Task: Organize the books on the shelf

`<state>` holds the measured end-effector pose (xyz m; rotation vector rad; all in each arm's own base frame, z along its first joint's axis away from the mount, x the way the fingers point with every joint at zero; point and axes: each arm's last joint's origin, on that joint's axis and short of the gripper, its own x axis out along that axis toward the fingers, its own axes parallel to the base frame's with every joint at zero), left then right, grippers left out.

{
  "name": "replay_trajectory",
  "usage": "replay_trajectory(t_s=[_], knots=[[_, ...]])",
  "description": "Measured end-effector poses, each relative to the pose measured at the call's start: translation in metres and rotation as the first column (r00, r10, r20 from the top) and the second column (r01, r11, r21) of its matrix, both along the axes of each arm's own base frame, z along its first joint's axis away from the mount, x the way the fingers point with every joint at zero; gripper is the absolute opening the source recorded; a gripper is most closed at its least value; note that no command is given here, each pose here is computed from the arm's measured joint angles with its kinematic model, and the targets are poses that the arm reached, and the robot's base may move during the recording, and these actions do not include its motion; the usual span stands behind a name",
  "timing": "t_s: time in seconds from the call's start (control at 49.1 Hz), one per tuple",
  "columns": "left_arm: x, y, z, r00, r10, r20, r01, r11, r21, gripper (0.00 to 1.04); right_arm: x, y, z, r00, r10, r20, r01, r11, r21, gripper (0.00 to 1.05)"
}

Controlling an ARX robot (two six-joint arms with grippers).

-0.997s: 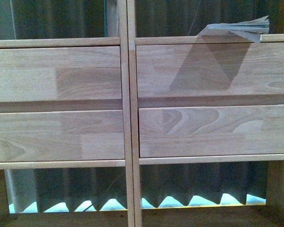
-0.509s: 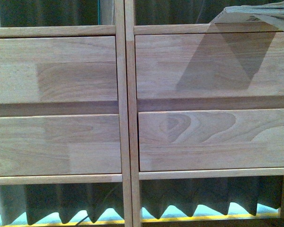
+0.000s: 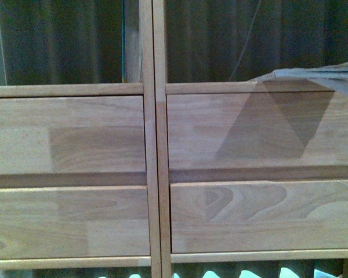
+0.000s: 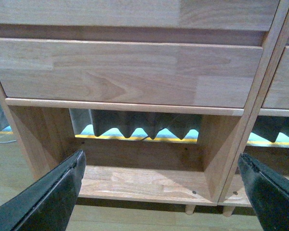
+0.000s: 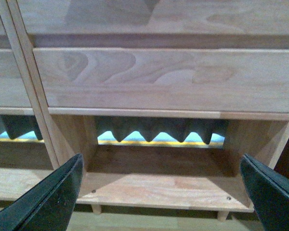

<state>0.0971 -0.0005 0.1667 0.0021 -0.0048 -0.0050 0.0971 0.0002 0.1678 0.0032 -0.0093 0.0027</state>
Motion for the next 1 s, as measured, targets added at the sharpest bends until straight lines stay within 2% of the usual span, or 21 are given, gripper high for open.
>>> replay_trajectory(t_s=[0.814, 0.997], knots=[[0.0000, 0.0000, 0.0000, 1.000, 0.000, 0.000, 0.000, 1.000, 0.000, 0.97, 0.0000, 0.0000, 0.0000, 1.000, 0.000, 0.000, 0.000, 1.000, 0.000, 0.98], [0.0000, 0.0000, 0.0000, 1.000, 0.000, 0.000, 0.000, 1.000, 0.000, 0.97, 0.0056, 0.0008, -0.0005, 0.987, 0.027, -0.158, -0.003, 0.989, 0.145, 0.98]])
